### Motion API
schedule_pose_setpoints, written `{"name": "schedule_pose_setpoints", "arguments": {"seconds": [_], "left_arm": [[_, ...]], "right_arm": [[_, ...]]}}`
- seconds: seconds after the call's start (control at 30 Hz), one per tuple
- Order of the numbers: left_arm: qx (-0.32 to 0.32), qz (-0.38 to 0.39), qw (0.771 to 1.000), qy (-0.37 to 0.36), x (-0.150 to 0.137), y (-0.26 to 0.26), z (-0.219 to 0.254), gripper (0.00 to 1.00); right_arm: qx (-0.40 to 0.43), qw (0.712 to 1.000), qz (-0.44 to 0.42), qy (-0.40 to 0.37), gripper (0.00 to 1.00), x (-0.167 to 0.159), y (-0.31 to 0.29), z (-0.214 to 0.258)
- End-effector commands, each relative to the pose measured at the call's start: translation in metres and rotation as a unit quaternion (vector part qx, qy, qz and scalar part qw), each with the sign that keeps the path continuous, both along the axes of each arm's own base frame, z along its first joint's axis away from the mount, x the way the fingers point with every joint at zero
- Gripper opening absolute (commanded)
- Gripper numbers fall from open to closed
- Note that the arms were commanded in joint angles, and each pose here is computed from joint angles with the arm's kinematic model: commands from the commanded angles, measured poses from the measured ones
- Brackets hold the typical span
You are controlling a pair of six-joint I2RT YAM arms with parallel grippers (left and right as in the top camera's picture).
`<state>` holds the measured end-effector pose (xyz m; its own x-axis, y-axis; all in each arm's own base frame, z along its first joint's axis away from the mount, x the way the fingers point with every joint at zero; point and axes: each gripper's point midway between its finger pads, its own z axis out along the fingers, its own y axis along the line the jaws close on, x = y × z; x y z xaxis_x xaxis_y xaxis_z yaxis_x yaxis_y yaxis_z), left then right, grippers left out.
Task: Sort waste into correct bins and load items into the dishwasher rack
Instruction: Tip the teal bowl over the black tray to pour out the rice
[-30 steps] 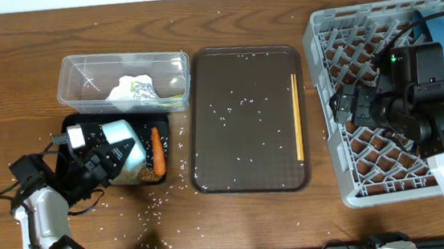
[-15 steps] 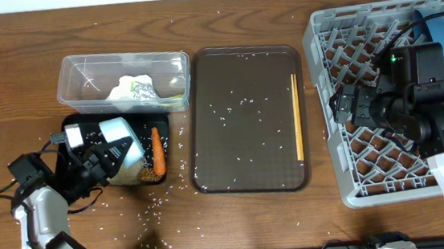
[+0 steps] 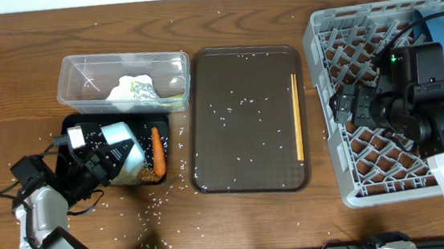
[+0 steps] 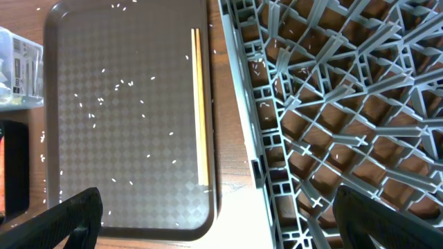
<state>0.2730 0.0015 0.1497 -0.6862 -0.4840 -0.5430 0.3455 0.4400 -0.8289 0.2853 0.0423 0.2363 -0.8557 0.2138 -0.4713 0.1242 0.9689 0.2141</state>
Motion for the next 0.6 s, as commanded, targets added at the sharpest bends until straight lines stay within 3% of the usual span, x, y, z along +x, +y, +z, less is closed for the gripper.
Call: {"name": "schedule_pose_setpoints", "arguments": {"seconds": [0.0,0.03,0.1,0.33,0.43,0.5,0.57], "left_arm": [[-0.016,0.007,1.0,0.019,-0.001,0.002,-0.003,0.06],[-0.004,0.007,1.0,0.017,-0.001,0.002,-0.006,0.07],[-0.059,0.0,0.998,0.006,-0.002,-0.001,0.011,0.06],[0.006,0.007,1.0,-0.012,0.007,0.007,-0.002,0.06],[-0.052,0.004,0.999,-0.003,0.005,0.005,0.011,0.06],[0.011,0.012,1.0,0.008,0.007,0.008,-0.008,0.06],[-0.042,0.012,0.999,0.029,0.006,0.006,0.001,0.06]], "right_arm": [[0.004,1.0,-0.006,-0.004,0.99,0.002,0.0,0.002],[0.004,1.0,-0.006,-0.003,0.99,0.002,0.0,0.002],[0.004,1.0,-0.006,-0.004,0.99,0.002,0.0,0.002],[0.004,1.0,-0.006,-0.005,0.99,0.002,0.0,0.003],[0.004,1.0,-0.006,-0.004,0.99,0.002,0.0,0.002],[0.004,1.0,-0.006,-0.002,0.99,0.001,0.0,0.002],[0.004,1.0,-0.006,-0.004,0.99,0.002,0.0,0.002]]}}
